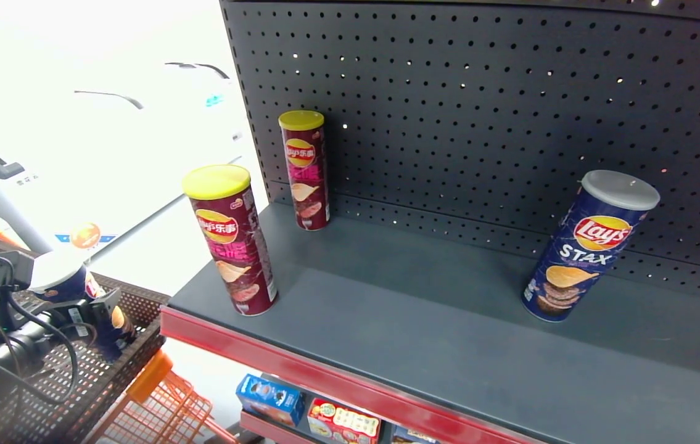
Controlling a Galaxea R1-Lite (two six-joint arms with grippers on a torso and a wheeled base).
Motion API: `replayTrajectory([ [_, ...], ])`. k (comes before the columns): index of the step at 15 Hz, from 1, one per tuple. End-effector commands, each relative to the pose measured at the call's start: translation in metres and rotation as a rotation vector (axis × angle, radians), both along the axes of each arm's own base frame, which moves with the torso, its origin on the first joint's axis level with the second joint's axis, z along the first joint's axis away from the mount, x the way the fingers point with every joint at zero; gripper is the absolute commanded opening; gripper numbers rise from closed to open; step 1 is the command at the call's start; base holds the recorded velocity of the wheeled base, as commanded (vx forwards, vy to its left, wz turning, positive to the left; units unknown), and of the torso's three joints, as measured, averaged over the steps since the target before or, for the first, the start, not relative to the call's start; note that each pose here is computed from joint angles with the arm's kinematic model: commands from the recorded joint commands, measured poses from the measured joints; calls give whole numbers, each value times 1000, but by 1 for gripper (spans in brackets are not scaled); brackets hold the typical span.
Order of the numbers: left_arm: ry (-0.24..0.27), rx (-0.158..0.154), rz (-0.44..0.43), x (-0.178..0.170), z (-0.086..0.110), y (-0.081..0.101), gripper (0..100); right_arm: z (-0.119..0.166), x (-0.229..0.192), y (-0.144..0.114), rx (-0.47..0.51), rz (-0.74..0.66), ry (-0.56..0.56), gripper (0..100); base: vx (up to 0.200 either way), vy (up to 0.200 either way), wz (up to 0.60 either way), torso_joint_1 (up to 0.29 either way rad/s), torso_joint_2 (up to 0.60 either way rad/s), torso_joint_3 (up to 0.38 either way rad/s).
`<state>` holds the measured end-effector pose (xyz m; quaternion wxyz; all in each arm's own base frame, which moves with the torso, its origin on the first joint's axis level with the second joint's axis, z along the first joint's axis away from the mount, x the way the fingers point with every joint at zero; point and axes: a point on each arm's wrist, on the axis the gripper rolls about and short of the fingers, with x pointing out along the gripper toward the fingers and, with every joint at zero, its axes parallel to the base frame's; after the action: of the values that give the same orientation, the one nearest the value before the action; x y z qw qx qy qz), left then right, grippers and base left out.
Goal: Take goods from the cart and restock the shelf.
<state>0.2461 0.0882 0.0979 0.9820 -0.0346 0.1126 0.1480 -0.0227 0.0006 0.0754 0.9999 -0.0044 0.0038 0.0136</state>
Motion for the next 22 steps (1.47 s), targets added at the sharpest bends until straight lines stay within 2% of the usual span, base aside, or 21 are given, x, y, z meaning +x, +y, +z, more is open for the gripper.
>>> replayTrajectory([
  [1,31,-11,4,6,-11,3,100,0,0,0,0,0,2,100,0,0,0,0,0,0],
  [4,45,-17,12,12,-18,8,100,0,0,0,0,0,2,100,0,0,0,0,0,0],
  [9,12,-4,35,24,-17,20,100,0,0,0,0,0,2,100,0,0,0,0,0,0],
  [10,5,-2,36,27,-16,21,0,0,0,0,0,0,2,100,0,0,0,0,0,0],
  [14,9,5,22,28,-15,18,0,0,0,0,0,0,2,100,0,0,0,0,0,0],
  [18,-45,25,-5,31,1,12,0,0,0,0,0,0,2,100,0,0,0,0,0,0],
  [19,-75,35,-27,30,11,5,0,0,0,0,0,0,2,100,0,0,0,0,0,0],
  [22,-124,48,-63,20,36,-8,0,0,0,0,0,0,2,100,0,0,0,0,0,0],
])
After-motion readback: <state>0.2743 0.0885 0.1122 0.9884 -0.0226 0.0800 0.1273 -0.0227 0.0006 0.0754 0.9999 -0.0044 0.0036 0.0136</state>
